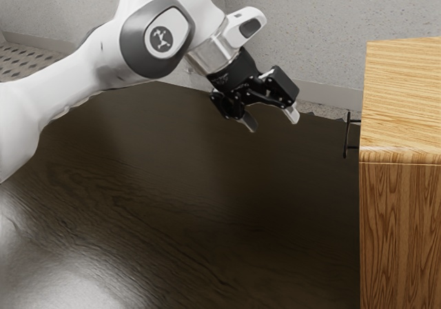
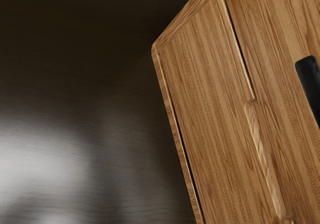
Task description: Pull the drawer handle with one arm to open the drawer
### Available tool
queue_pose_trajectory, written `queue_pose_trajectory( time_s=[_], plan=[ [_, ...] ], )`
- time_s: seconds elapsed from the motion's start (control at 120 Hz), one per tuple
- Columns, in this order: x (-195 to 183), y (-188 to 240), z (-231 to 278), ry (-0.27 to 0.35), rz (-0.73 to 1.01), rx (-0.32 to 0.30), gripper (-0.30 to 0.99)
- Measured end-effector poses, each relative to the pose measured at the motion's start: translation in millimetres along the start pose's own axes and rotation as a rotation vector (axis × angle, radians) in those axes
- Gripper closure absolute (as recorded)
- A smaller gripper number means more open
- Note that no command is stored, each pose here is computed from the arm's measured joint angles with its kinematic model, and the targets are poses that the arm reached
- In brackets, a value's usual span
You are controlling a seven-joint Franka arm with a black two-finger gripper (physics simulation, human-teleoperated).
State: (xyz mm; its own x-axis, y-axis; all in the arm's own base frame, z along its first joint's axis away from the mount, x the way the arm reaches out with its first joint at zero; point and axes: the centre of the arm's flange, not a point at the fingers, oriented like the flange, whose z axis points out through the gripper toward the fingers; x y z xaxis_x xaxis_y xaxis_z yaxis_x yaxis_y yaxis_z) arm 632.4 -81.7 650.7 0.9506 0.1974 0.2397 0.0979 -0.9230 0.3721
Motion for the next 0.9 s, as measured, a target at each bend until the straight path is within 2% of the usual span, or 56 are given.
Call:
queue_pose_trajectory(
  time_s=[0.233, 0.45, 0.9],
  plan=[
    [1.5, 8.9, 6.8, 0.023, -0.010, -0.027, 0.00],
    [14.0, 6.8, 22.5, 0.035, -0.026, -0.026, 0.00],
    [11.1, 33.5, 36.7, 0.054, -0.006, -0.060, 0.00]
  ],
)
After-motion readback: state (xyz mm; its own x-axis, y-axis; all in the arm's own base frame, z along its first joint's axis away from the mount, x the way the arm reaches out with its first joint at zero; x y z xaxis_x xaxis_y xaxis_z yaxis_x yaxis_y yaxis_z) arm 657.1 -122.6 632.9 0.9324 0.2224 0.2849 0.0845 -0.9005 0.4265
